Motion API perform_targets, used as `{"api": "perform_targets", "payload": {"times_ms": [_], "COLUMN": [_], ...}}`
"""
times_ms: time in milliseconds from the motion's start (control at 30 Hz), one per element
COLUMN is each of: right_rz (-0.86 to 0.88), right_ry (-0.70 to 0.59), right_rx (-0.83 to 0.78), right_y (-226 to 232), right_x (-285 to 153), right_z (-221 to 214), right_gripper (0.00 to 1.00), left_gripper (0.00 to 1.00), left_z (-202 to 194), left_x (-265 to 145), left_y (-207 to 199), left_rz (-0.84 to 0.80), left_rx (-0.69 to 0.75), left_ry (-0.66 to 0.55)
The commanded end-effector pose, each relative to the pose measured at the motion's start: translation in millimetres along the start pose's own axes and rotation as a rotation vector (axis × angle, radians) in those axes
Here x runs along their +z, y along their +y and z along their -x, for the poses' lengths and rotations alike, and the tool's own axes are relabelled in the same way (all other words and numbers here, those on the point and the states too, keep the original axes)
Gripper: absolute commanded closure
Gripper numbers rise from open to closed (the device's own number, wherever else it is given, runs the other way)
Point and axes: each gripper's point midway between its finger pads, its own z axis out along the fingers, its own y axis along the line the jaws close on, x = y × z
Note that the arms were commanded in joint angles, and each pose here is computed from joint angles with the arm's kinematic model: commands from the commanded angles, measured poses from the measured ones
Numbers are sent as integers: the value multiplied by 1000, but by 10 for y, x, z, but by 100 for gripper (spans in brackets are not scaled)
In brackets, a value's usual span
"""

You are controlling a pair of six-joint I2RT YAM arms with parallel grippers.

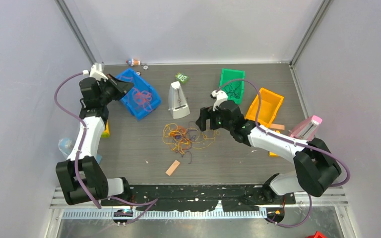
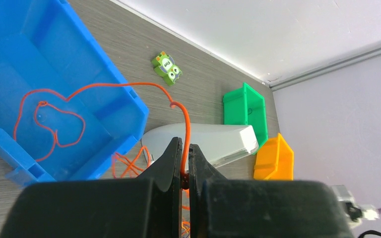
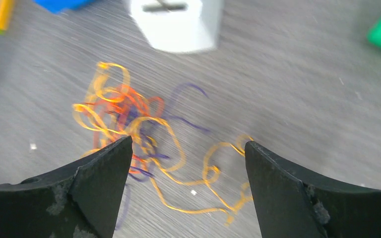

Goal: Untangle the cables

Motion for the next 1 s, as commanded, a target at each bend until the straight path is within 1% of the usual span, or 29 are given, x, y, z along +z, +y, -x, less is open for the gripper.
{"api": "perform_targets", "payload": {"times_ms": [0, 133, 267, 367, 567, 600, 667, 733, 800, 833, 967], "right_rz": [205, 251, 273, 269, 243, 238, 213, 176, 147, 134, 81], "right_ry": [-170, -210, -245, -256, -262, -255, -231, -194, -147, -112, -26], "right_rx": [-120, -122, -127, -137, -138, -135, -124, -111, -104, -102, -108], "right_y": [625, 792, 826, 804, 715, 696, 624, 526, 449, 412, 274], "right_x": [-25, -22, -97, -142, -255, -259, -260, -241, -210, -187, -116], "right_z": [704, 887, 931, 919, 839, 806, 700, 563, 420, 326, 81], "right_gripper": [11, 10, 10, 11, 10, 9, 6, 4, 3, 3, 4], "left_gripper": [100, 100, 100, 100, 100, 89, 57, 40, 28, 25, 17], "left_z": [123, 189, 298, 411, 468, 429, 353, 301, 264, 236, 156], "left_x": [-27, 52, 244, 443, 803, 825, 838, 796, 734, 700, 515], "left_y": [-198, -138, 27, 207, 742, 803, 897, 888, 792, 731, 424], "left_rz": [-56, -25, 34, 92, 269, 291, 329, 346, 357, 367, 368], "left_rx": [30, 26, 23, 26, 67, 63, 57, 75, 121, 151, 249], "left_ry": [-24, -25, -27, -31, 33, 64, 109, 112, 109, 117, 132]}}
